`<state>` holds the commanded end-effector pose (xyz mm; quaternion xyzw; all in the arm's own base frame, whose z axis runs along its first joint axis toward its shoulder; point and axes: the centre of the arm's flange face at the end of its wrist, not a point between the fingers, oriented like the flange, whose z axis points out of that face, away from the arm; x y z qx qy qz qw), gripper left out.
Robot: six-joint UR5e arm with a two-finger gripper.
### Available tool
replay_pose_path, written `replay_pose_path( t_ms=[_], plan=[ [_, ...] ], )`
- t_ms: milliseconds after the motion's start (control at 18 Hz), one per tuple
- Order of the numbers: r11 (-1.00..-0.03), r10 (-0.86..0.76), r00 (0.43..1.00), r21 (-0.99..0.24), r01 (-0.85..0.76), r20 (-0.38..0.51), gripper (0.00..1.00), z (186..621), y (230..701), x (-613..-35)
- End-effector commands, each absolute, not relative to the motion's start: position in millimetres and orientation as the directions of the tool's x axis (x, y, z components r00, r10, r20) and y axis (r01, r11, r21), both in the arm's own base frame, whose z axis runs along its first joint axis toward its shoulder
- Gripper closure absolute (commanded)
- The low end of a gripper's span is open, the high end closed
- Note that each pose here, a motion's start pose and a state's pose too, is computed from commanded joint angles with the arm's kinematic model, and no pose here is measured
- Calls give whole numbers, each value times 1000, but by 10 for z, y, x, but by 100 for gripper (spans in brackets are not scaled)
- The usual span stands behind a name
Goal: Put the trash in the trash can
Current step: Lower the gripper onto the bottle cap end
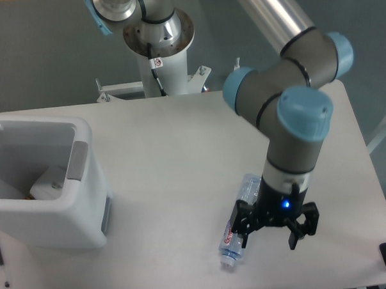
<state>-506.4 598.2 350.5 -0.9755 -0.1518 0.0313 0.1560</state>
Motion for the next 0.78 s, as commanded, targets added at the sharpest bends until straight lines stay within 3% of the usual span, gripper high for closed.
replay_pose_path(
  t_ms=[556,778],
  plan=[
    [-928,269,962,-277,250,-34,0,3119,6184,-4849],
    [-983,125,983,-153,104,-135,0,2876,6326,-4654]
  ],
)
